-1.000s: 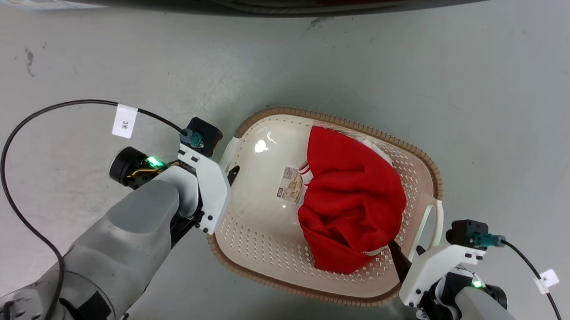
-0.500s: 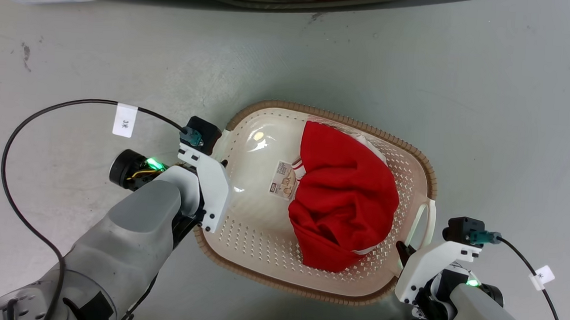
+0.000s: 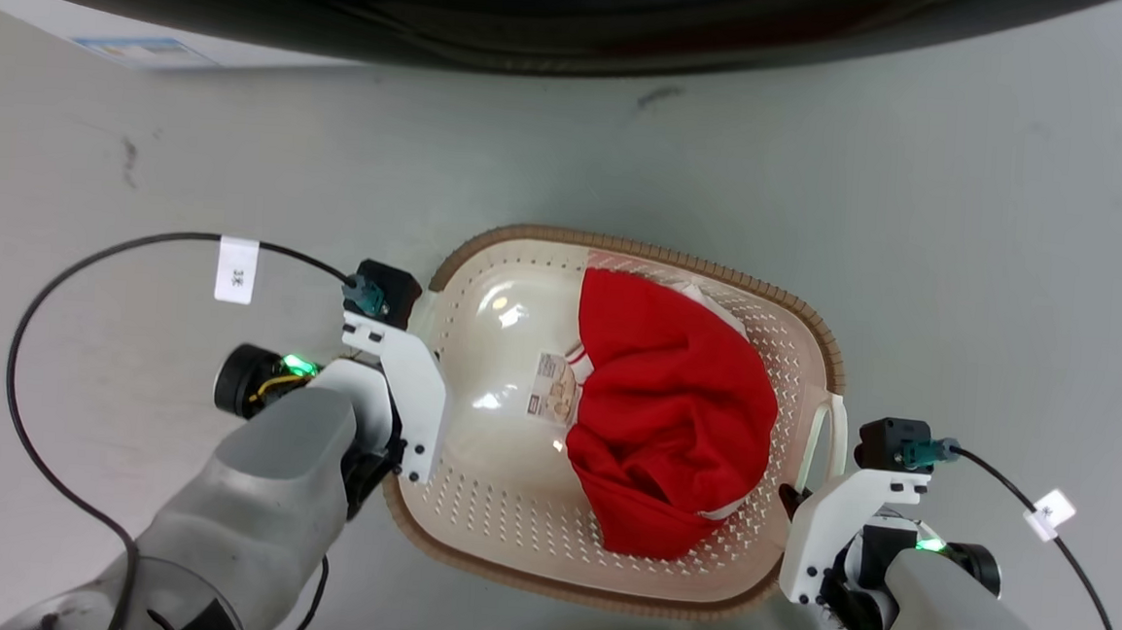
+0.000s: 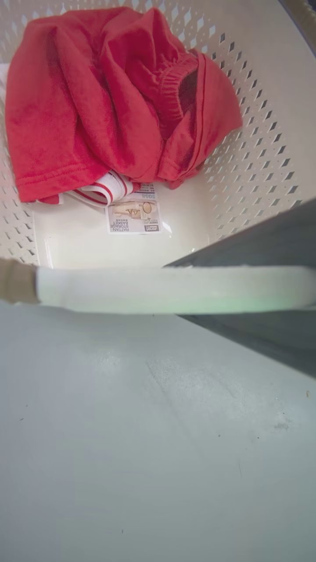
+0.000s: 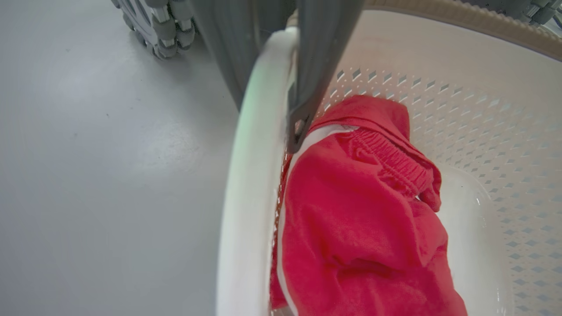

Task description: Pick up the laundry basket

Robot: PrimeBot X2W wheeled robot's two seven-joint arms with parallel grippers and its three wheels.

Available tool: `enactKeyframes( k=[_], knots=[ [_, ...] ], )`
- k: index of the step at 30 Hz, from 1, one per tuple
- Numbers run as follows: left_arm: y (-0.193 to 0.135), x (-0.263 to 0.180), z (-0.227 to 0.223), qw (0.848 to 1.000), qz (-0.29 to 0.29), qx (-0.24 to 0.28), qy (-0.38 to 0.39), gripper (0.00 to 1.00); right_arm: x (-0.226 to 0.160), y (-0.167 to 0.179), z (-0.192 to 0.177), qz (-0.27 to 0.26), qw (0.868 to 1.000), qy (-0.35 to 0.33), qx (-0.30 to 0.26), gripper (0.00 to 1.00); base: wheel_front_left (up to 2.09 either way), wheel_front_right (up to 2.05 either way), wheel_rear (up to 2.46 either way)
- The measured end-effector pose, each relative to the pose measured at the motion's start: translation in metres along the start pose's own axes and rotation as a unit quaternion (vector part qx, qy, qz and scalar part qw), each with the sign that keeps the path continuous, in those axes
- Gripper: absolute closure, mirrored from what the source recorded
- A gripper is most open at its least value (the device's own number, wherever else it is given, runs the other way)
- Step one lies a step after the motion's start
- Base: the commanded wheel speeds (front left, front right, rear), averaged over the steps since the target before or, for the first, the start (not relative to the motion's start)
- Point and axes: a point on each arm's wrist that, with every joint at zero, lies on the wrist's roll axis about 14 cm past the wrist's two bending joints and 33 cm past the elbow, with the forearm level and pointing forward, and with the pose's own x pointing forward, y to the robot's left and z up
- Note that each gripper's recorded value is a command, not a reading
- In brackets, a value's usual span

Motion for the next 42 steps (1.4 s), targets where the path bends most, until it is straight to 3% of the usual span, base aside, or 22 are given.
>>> enactKeyframes(
  k=[22,42],
  knots=[
    [0.008,-0.101,-0.001,0.994,0.072,-0.069,-0.037,1.0,-0.047,0.049,0.054,0.027,0.991,0.005,-0.133,1.0,0.0,0.0,0.0],
    [0.001,-0.171,-0.007,0.99,0.096,-0.087,-0.048,1.0,-0.107,0.08,0.047,0.044,0.983,0.079,-0.159,1.0,0.0,0.0,0.0]
  ],
)
